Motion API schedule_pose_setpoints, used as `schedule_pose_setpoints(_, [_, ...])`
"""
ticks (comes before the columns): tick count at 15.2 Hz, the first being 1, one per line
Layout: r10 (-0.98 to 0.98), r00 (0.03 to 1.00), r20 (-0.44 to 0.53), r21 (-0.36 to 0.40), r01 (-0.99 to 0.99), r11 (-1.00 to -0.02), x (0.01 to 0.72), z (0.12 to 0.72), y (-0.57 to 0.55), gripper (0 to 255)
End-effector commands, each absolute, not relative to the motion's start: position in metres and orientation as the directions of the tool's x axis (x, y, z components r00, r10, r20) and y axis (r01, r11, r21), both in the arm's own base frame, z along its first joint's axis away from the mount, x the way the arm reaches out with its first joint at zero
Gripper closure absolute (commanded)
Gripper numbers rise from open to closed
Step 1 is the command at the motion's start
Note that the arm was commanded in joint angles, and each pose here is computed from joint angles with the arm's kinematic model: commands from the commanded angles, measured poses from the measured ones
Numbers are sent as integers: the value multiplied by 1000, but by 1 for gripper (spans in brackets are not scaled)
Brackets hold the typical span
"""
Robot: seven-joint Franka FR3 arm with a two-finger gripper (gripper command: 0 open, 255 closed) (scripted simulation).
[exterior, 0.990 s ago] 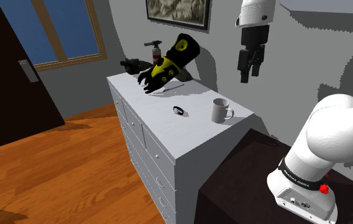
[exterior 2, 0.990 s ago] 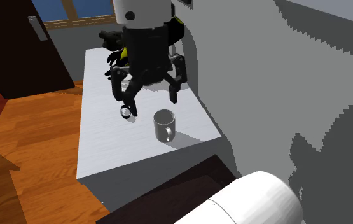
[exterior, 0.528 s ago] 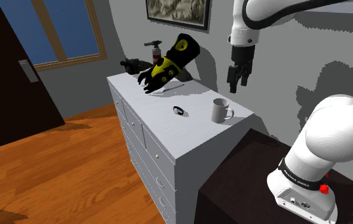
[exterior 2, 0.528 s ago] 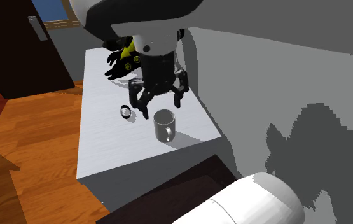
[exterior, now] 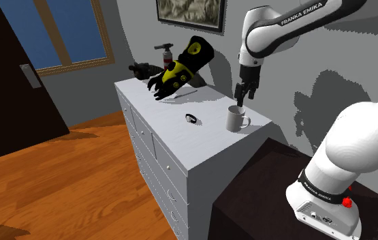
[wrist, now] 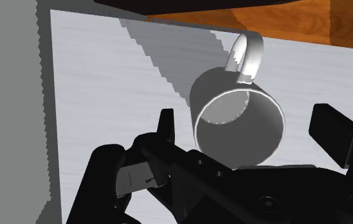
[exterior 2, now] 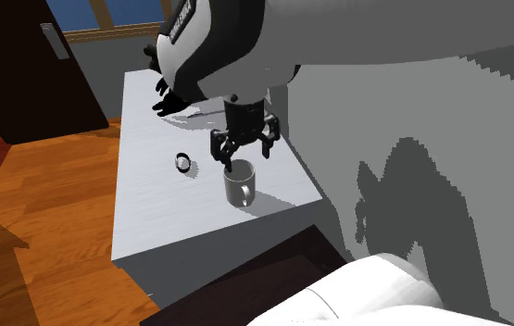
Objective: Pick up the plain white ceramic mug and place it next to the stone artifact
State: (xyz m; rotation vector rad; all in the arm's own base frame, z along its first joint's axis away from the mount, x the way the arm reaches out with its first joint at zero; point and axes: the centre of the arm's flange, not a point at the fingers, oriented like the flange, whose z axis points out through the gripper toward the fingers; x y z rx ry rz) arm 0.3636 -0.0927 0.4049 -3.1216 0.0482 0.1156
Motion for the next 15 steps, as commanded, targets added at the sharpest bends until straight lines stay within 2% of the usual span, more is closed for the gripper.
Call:
schedule_pose_setpoints(1, [-36,998,-56,-8,-36,-999,375,387,-105,0])
schedule_pose_setpoints(11, [-41,998,-39,0,-41,-999,385,329,-117,0])
schedule_pose_setpoints(15, [-41,998,-39,0,-41,-999,385,329,-117,0])
